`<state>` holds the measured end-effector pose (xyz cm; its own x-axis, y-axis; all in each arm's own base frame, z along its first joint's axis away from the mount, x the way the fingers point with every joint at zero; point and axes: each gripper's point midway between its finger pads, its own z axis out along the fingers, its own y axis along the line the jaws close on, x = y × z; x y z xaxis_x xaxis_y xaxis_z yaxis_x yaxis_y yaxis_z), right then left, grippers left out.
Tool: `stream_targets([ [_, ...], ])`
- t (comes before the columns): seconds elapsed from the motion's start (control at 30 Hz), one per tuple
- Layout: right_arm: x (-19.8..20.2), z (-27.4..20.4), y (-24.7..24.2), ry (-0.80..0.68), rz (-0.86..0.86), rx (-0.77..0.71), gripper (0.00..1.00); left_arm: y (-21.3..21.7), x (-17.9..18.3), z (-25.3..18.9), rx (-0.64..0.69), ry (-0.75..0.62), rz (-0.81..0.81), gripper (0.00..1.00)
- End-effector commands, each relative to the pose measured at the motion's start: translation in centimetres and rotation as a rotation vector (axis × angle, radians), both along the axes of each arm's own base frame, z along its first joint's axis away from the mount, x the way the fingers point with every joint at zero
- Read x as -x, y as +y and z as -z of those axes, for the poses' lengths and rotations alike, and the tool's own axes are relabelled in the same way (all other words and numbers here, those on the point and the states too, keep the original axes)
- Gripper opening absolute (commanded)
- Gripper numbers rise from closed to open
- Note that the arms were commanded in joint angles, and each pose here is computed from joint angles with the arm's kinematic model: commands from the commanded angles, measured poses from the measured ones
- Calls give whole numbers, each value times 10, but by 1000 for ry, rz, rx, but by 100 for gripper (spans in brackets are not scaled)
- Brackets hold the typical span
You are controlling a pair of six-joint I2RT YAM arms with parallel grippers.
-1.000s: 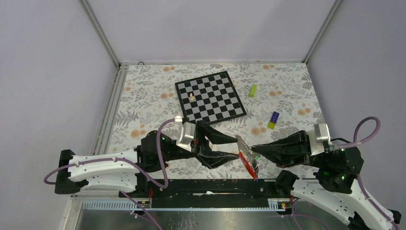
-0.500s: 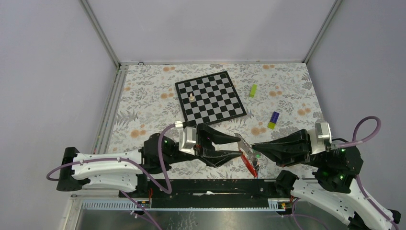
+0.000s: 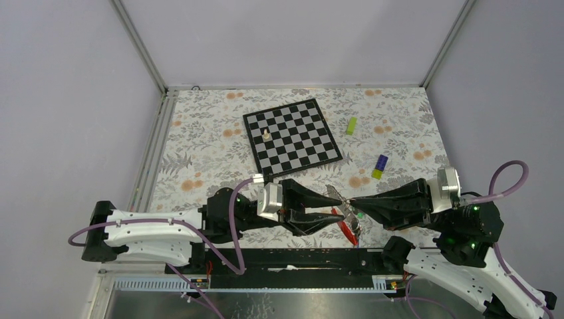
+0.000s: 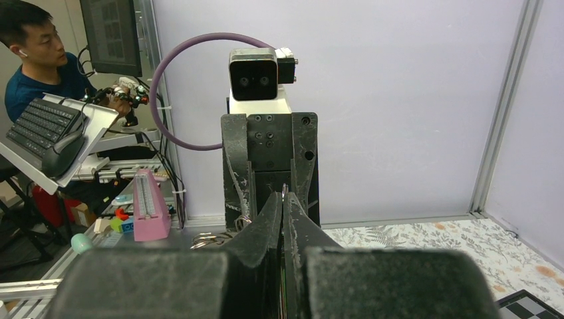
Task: Remove the keys from the keyring
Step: Remove the key from the keyring.
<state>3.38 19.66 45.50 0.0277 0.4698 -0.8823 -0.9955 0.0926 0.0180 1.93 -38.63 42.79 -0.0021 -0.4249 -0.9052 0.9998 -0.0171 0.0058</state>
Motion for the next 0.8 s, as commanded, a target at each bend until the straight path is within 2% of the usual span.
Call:
stream_targets([
  [0.0,1,-18,-6,-25,8,-70,0,7,-2,-37,99,-13,-23,36],
  [0.37,2,-17,-5,-22,-2,-67,0,4,1,-33,76,-20,-7,31],
  [0.57,2,-18,-8,-26,14,-73,0,9,11,-26,45,-22,44,39],
  [0.77,1,-17,-8,-23,16,-73,0,18,9,-23,43,-11,28,39],
])
